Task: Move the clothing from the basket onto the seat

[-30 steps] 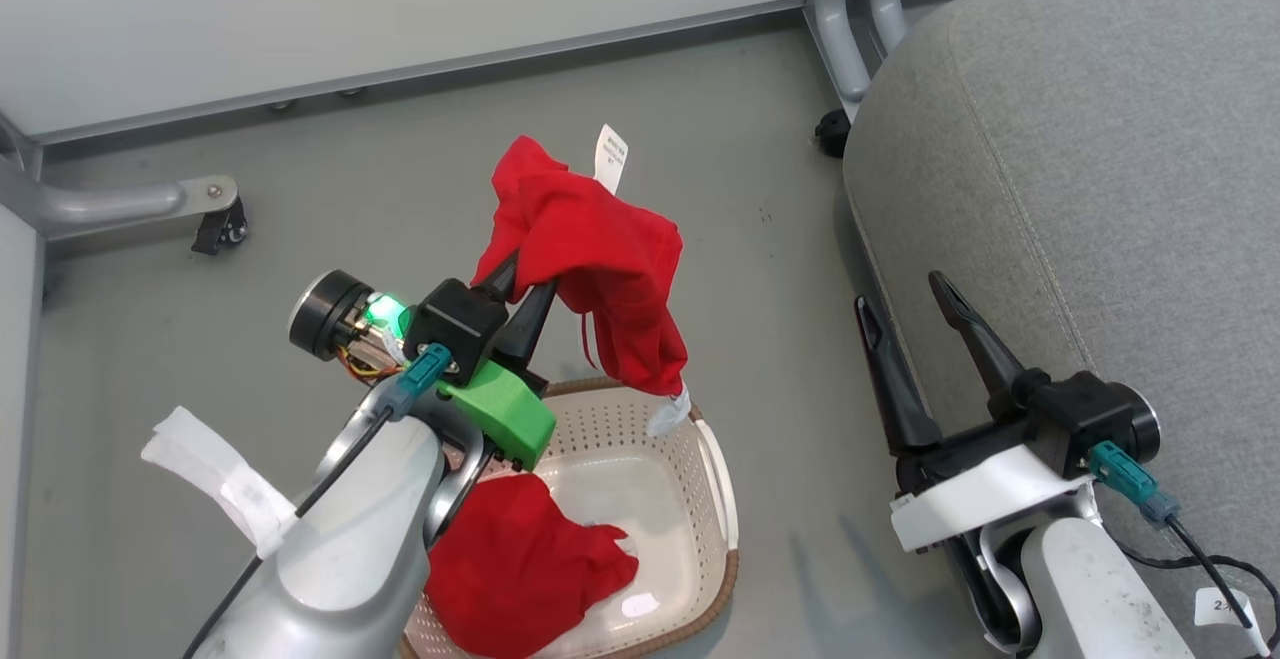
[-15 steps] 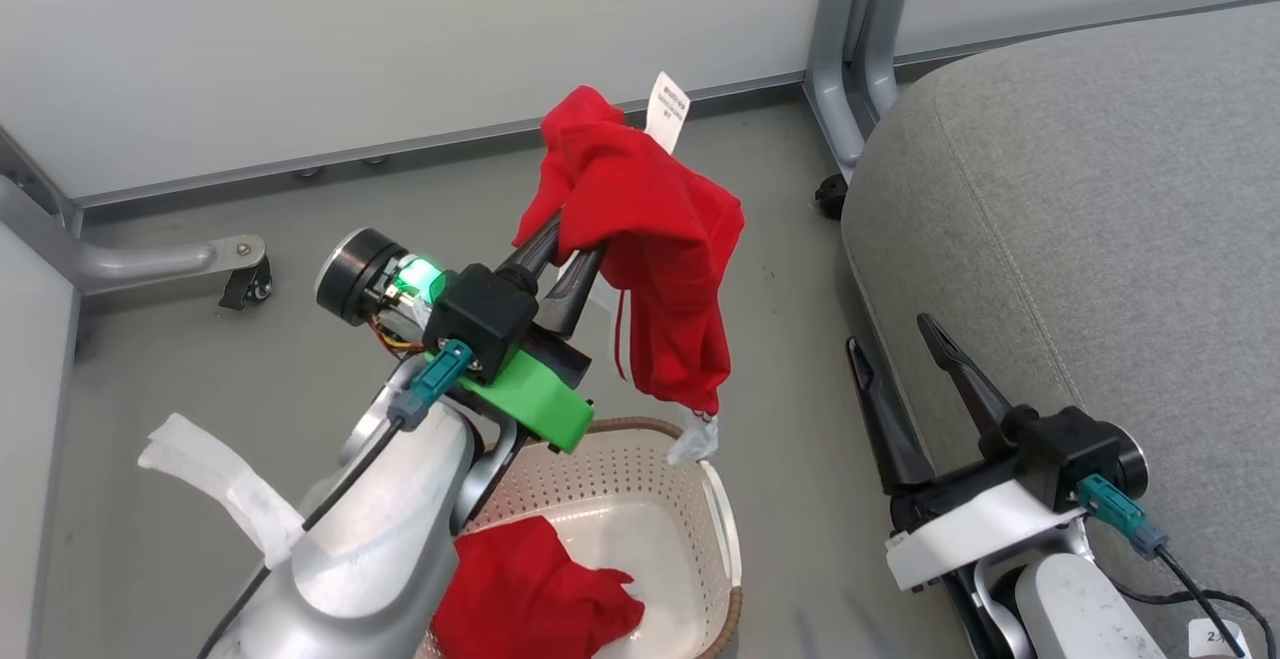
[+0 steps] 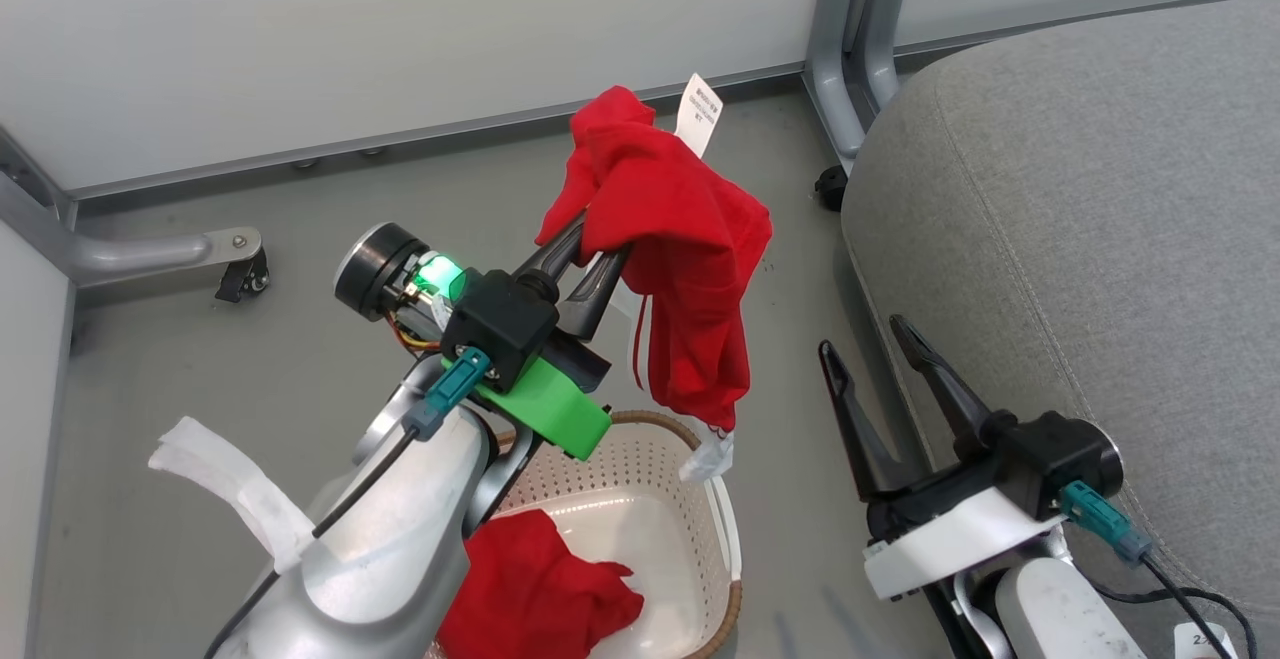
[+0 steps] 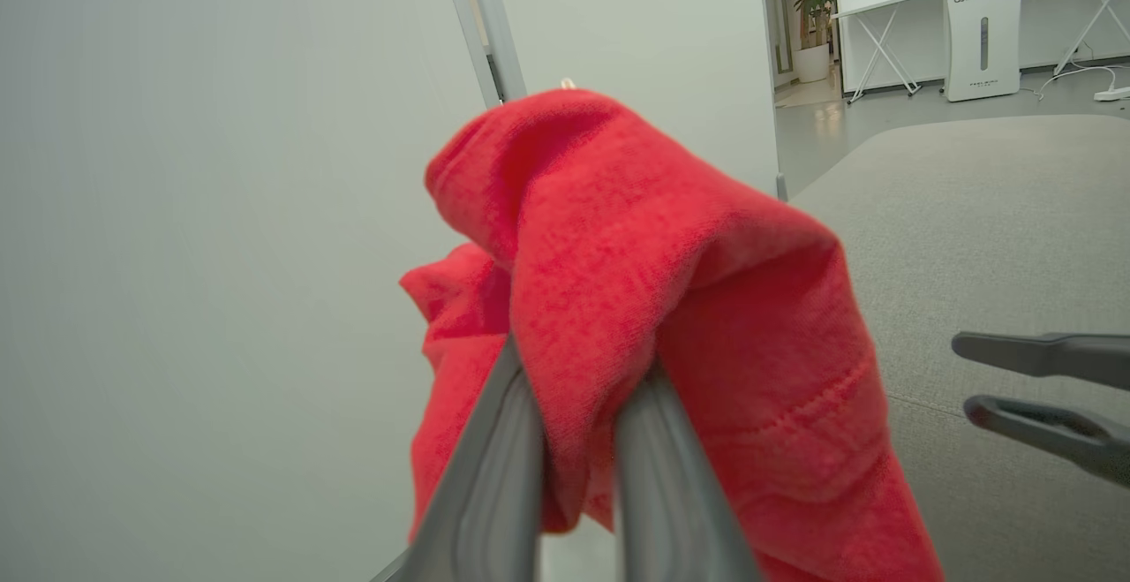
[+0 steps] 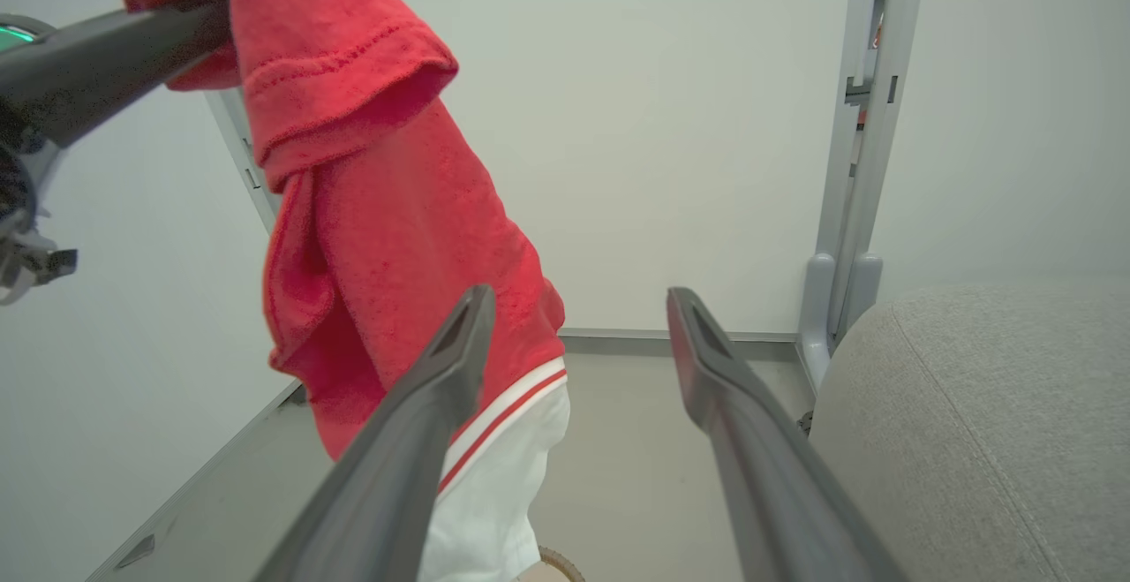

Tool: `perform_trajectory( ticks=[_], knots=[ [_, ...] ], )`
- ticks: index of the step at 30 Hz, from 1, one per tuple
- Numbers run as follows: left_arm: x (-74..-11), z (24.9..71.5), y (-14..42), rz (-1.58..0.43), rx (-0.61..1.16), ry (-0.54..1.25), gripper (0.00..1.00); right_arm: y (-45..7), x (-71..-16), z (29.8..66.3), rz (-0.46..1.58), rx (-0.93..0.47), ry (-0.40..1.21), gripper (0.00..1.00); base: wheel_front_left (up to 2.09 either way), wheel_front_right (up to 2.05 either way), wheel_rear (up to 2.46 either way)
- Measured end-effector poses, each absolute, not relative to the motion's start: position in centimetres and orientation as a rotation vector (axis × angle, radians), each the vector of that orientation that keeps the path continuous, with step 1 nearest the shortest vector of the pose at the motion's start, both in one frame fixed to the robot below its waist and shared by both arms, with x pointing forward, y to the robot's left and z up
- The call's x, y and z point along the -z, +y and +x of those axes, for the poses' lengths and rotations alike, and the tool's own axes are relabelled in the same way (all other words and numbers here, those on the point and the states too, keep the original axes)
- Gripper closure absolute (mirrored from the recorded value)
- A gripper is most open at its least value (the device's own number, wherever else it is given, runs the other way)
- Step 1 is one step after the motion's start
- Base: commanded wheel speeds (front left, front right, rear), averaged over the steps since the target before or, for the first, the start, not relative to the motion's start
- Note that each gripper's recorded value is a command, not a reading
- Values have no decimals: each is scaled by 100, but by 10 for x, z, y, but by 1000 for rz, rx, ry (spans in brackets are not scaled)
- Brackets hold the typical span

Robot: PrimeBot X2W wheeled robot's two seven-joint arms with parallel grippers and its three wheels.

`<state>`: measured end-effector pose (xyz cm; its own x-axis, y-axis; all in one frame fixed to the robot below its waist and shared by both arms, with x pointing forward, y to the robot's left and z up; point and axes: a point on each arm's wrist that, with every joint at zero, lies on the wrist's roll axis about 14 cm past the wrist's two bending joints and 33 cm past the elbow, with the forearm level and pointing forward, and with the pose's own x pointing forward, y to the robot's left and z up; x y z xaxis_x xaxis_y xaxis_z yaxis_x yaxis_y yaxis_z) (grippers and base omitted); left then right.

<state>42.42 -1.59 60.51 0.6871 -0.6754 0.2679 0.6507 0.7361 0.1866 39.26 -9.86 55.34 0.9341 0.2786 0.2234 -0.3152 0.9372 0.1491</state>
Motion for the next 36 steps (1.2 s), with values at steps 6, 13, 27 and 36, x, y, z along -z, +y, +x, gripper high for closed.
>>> perform_trajectory(
  ticks=[6,13,27,36],
  knots=[
    [-602,426,-15,77,743,-324,100,-63,-568,390,213,-417,-235,0,0,0,0],
    [-604,428,-14,78,740,-329,100,-34,-581,393,224,-513,-263,0,0,0,0],
    [-600,430,-18,54,751,-328,100,-9,-557,433,160,-584,-176,0,0,0,0],
    [-590,434,-13,47,739,-298,100,1,-553,442,179,-610,-159,100,0,0,0]
  ],
)
